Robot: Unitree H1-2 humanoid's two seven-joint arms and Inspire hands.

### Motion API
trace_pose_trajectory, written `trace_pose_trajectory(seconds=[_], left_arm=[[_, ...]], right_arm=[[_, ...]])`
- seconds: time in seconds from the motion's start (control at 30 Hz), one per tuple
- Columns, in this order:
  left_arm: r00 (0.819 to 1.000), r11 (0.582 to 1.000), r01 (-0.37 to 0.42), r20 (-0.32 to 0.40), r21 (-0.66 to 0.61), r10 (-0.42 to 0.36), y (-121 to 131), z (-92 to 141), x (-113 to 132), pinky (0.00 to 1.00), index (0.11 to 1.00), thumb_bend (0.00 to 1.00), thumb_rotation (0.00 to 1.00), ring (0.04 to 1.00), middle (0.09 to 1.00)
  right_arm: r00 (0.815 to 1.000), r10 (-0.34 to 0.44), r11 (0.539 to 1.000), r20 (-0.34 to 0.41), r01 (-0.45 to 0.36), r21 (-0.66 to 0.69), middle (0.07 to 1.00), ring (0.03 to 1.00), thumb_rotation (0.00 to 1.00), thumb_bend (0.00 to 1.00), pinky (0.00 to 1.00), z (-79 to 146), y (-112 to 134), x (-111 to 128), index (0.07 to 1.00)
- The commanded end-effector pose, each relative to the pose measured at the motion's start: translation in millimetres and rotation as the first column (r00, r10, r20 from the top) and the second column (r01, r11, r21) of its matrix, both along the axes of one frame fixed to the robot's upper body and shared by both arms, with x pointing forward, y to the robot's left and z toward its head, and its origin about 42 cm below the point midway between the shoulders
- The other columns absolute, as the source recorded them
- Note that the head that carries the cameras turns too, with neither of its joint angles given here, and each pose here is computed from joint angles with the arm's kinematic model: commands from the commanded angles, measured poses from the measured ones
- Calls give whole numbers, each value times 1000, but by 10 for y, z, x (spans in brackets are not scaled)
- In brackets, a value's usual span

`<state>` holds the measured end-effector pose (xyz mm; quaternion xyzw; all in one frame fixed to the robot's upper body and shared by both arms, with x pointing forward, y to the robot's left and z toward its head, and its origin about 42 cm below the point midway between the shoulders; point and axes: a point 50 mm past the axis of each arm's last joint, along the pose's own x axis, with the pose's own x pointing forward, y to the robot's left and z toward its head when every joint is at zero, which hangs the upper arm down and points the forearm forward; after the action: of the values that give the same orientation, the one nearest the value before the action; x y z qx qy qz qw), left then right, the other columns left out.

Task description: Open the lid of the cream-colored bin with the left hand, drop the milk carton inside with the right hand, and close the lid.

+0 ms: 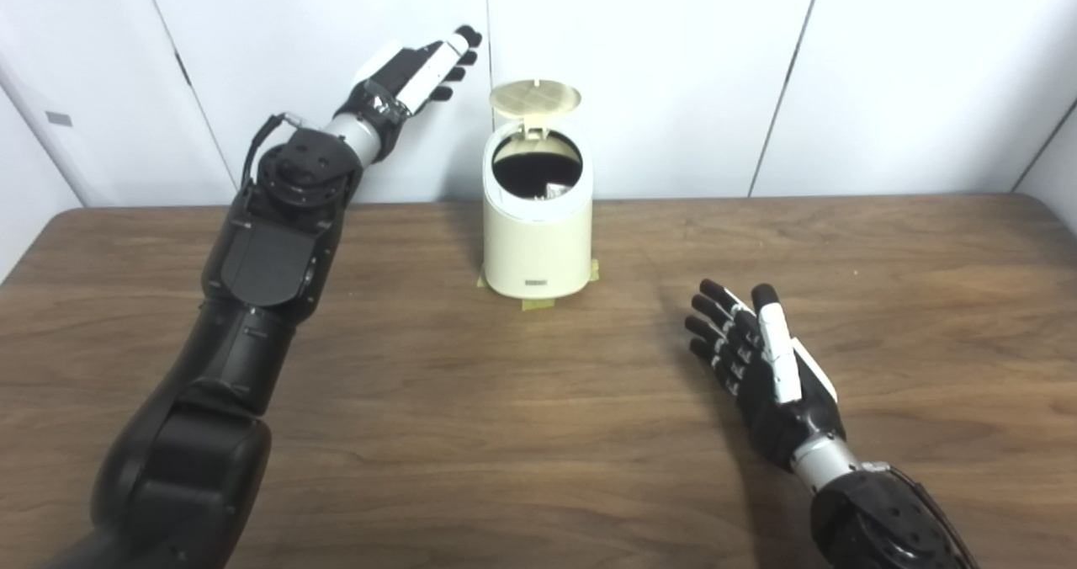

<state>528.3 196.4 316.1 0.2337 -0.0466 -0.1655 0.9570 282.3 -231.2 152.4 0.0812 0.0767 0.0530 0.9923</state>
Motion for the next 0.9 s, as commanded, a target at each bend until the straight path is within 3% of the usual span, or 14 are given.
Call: trace_pose_trajectory(seconds=[0.0, 0.37, 0.63, 0.87], left_arm=[[991, 999, 43, 125, 15, -44, -124, 513, 52, 892, 902, 440, 1000, 911, 887], [980, 983, 95, 157, 157, -120, -232, 519, 6, 876, 829, 421, 1000, 859, 814], [977, 972, 129, 145, 197, -158, -270, 489, -71, 927, 811, 492, 1000, 856, 800], [973, 955, 138, 146, 261, -180, -311, 425, -107, 927, 774, 492, 1000, 851, 766]], right_arm=[[999, 16, 1000, 44, -17, 13, 938, 924, 1000, 602, 940, 107, 23, 73, 923], [1000, -12, 1000, 13, 12, 14, 937, 922, 1000, 584, 926, 24, -11, 137, 932], [1000, -8, 999, 9, 8, -40, 935, 929, 1000, 605, 901, -16, -2, 163, 919], [1000, -16, 995, 9, 17, -102, 927, 914, 1000, 618, 891, -50, 9, 195, 903]])
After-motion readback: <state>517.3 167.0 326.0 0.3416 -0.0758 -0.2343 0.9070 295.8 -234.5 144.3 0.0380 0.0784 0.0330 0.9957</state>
